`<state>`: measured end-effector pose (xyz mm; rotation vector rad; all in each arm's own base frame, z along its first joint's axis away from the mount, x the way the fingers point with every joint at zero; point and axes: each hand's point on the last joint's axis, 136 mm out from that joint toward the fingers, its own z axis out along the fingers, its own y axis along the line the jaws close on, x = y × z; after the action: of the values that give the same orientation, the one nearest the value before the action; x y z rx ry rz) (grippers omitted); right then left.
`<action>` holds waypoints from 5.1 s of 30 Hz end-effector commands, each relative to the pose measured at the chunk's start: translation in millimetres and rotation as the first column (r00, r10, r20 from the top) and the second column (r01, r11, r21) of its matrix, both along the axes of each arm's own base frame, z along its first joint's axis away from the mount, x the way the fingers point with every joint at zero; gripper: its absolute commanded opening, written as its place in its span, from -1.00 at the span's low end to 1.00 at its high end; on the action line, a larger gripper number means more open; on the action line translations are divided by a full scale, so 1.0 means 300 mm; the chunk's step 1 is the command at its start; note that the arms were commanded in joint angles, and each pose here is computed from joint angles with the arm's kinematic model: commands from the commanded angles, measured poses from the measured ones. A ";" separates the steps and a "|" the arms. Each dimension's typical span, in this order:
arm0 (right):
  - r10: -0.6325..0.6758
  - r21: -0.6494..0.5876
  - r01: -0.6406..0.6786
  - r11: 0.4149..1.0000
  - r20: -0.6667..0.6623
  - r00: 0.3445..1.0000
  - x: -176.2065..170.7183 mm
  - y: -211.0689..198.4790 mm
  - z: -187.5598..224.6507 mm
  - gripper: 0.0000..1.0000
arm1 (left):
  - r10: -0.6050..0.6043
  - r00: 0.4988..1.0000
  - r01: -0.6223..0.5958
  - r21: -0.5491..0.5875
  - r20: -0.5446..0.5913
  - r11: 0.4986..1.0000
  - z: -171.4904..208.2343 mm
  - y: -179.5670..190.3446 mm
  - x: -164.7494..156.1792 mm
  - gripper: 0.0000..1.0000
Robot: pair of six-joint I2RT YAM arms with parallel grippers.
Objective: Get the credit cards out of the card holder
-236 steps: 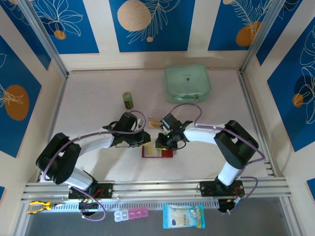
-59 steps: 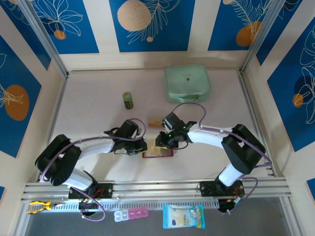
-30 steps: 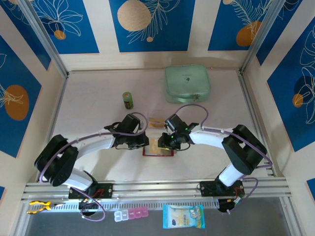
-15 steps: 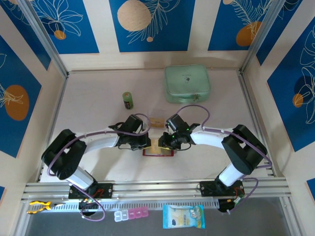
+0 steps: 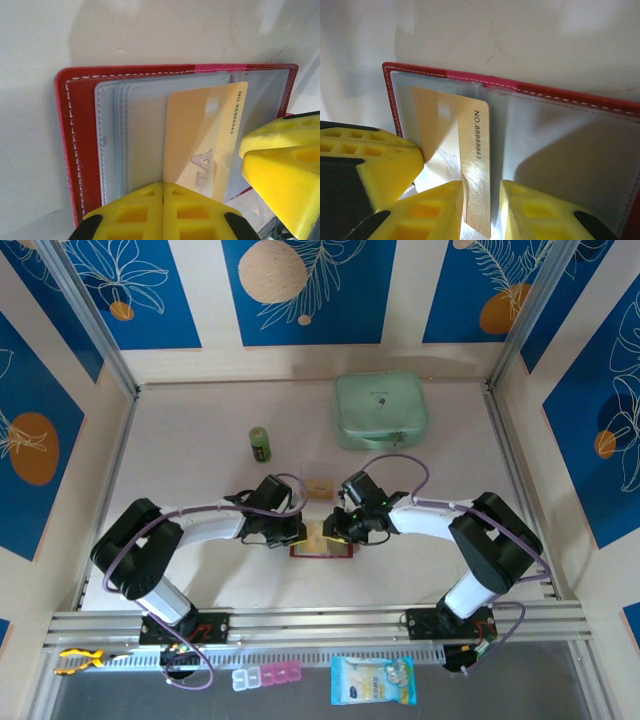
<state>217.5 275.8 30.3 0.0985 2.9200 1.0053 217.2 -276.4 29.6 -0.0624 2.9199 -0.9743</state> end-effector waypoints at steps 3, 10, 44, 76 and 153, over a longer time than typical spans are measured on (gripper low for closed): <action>0.020 0.048 -0.018 0.999 -0.043 0.999 -0.019 0.020 -0.019 -0.48 | -0.014 0.999 0.016 0.035 -0.041 0.999 -0.055 0.024 -0.042 -0.96; 0.035 0.084 -0.031 0.996 -0.039 0.999 -0.020 0.038 -0.014 -0.57 | -0.014 0.999 0.016 0.033 -0.043 0.999 -0.057 0.025 -0.045 -0.96; 0.002 0.024 -0.002 1.000 0.026 1.000 -0.035 -0.096 0.019 -0.91 | 0.005 0.999 -0.005 0.015 -0.045 1.000 -0.045 0.032 -0.060 -0.96; 0.551 -0.223 -0.505 0.834 0.270 0.790 0.027 -0.104 0.248 -1.00 | 0.028 0.996 -0.028 0.003 0.084 1.000 0.101 0.051 0.015 -0.79; 0.973 -0.352 -0.922 0.162 0.211 0.091 0.336 0.058 0.149 -0.95 | 0.170 0.983 -0.169 -0.020 0.068 0.985 0.101 0.251 0.024 -0.80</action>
<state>330.2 292.4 85.5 -2.0009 2.2745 0.5912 231.1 -205.8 60.1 -0.2548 2.7749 -0.9407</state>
